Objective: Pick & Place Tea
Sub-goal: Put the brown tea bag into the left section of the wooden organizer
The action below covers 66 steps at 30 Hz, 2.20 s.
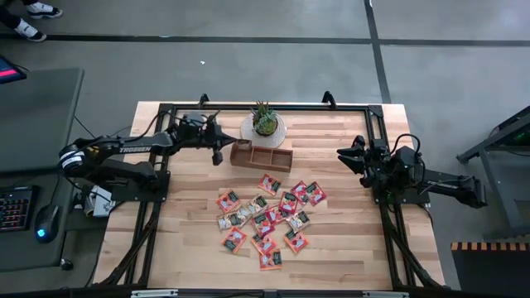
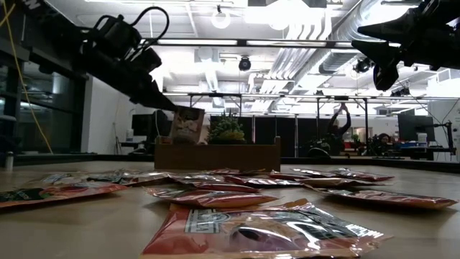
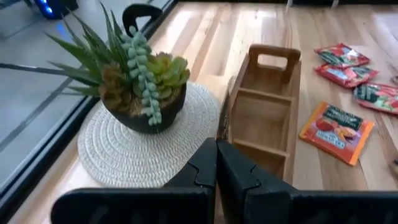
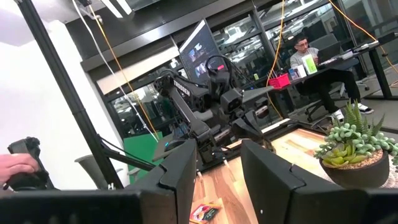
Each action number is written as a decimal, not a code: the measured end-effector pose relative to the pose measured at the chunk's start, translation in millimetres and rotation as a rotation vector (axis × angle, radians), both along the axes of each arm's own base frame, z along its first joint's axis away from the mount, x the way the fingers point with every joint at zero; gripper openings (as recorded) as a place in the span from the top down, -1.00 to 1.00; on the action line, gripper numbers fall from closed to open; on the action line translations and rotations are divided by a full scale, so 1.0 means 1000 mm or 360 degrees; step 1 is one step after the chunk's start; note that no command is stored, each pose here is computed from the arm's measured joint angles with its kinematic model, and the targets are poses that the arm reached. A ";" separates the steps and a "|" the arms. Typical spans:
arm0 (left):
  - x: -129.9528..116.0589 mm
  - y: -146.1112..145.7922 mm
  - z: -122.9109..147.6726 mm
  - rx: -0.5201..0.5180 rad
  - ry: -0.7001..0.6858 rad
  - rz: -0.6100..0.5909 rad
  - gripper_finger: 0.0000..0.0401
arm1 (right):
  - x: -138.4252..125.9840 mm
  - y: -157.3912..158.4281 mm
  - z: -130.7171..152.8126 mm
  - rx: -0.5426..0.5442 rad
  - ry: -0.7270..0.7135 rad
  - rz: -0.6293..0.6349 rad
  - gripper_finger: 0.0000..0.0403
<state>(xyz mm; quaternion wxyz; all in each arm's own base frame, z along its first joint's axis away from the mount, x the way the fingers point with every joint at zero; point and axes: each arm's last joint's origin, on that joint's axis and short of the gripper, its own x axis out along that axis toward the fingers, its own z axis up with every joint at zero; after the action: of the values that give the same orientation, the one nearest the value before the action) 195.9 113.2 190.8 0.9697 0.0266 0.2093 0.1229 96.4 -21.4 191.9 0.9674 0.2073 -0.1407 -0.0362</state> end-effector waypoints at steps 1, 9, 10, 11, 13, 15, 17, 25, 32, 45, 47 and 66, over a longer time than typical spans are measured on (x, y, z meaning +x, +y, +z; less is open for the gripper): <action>0.000 0.000 -0.001 -0.0003 0.0004 0.0000 1.00 | 0.000 0.000 0.000 0.0000 0.0000 -0.0001 0.38; -0.005 -0.003 -0.012 -0.0012 0.0024 0.0001 1.00 | 0.000 0.000 0.000 0.0000 0.0000 0.0000 0.38; -0.005 -0.003 -0.013 -0.0007 0.0017 0.0003 1.00 | 0.000 0.000 0.000 0.0000 0.0001 0.0000 0.38; -0.006 -0.003 -0.013 -0.0003 0.0011 0.0005 1.00 | 0.000 0.000 0.000 0.0000 0.0000 0.0001 0.38; -0.006 -0.004 -0.014 0.0002 0.0004 0.0005 1.00 | 0.000 0.000 0.000 0.0000 0.0000 0.0000 0.38; -0.006 -0.004 -0.014 0.0004 0.0005 0.0005 1.00 | 0.000 0.000 0.000 0.0000 -0.0001 0.0000 0.38; -0.006 -0.003 -0.014 0.0008 0.0001 0.0005 1.00 | 0.000 0.000 0.000 0.0000 0.0000 0.0000 0.38; 0.003 0.002 -0.029 -0.0023 0.0028 -0.0011 1.00 | 0.000 0.000 0.000 0.0000 0.0000 0.0000 0.38; 0.006 0.004 -0.033 -0.0052 0.0026 0.0026 1.00 | 0.000 0.000 0.000 0.0000 -0.0001 0.0000 0.38; 0.002 0.010 -0.033 -0.0057 0.0026 0.0070 1.00 | 0.000 0.000 0.000 0.0000 0.0000 0.0000 0.38; 0.002 0.009 -0.034 -0.0069 0.0023 0.0048 1.00 | 0.000 0.000 0.000 0.0000 -0.0001 0.0000 0.38; 0.003 0.008 -0.034 -0.0121 0.0017 0.0037 0.63 | 0.000 0.000 0.000 0.0000 0.0000 -0.0001 0.38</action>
<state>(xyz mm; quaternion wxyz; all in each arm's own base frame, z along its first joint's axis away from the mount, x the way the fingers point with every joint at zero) 198.6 121.2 156.8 0.9674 -0.0121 0.2193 0.1260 96.4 -21.5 191.9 0.9674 0.2073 -0.1407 -0.0364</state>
